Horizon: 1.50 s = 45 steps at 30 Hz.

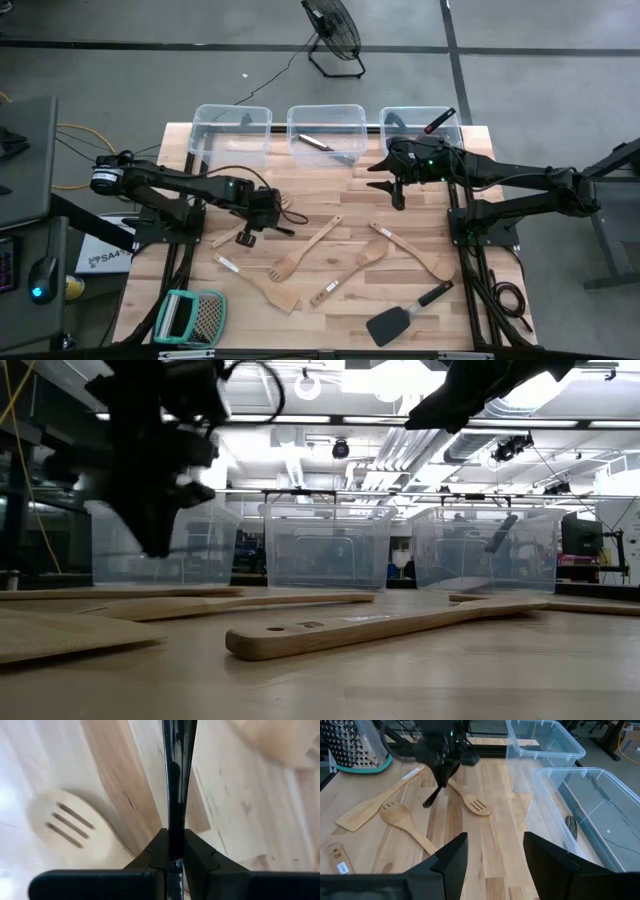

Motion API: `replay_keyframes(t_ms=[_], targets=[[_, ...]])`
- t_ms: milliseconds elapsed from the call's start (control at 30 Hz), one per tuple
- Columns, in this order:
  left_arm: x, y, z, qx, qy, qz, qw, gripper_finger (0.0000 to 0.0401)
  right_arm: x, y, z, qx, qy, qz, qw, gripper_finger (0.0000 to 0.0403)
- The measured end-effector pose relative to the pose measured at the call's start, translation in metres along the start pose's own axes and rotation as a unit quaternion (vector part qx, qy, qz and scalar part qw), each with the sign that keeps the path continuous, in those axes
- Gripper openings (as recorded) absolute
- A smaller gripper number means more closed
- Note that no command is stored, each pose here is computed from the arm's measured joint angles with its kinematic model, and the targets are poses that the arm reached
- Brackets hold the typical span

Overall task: Pick & Place Kitchen Items
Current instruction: Put the black table knife into the middle transparent bin

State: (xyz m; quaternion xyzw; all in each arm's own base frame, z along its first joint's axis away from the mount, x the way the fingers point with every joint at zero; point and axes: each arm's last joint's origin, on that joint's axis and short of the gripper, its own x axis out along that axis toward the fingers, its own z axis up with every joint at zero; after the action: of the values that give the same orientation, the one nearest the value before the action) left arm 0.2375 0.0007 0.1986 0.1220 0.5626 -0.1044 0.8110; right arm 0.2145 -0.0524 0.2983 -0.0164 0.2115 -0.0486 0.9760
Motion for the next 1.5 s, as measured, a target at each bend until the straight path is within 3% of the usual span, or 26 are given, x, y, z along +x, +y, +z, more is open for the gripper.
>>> replay_keyframes(t_ms=[300,667,1200,1500], targets=[[-0.039,0.012,0.034,0.008,-0.061,0.051,0.997,0.0027,0.0,0.0,0.0,0.0,0.0,0.0,1.0,0.0184],[-0.08,0.027,0.062,0.022,-0.103,0.197,0.975,0.0027,0.0,0.0,0.0,0.0,0.0,0.0,1.0,0.0184],[-0.102,0.08,0.064,-0.019,-0.168,0.311,0.935,0.0027,0.0,0.0,0.0,0.0,0.0,0.0,1.0,0.0184],[-0.094,0.122,0.065,-0.008,-0.179,0.378,0.908,0.0027,0.0,0.0,0.0,0.0,0.0,0.0,1.0,0.0184]])
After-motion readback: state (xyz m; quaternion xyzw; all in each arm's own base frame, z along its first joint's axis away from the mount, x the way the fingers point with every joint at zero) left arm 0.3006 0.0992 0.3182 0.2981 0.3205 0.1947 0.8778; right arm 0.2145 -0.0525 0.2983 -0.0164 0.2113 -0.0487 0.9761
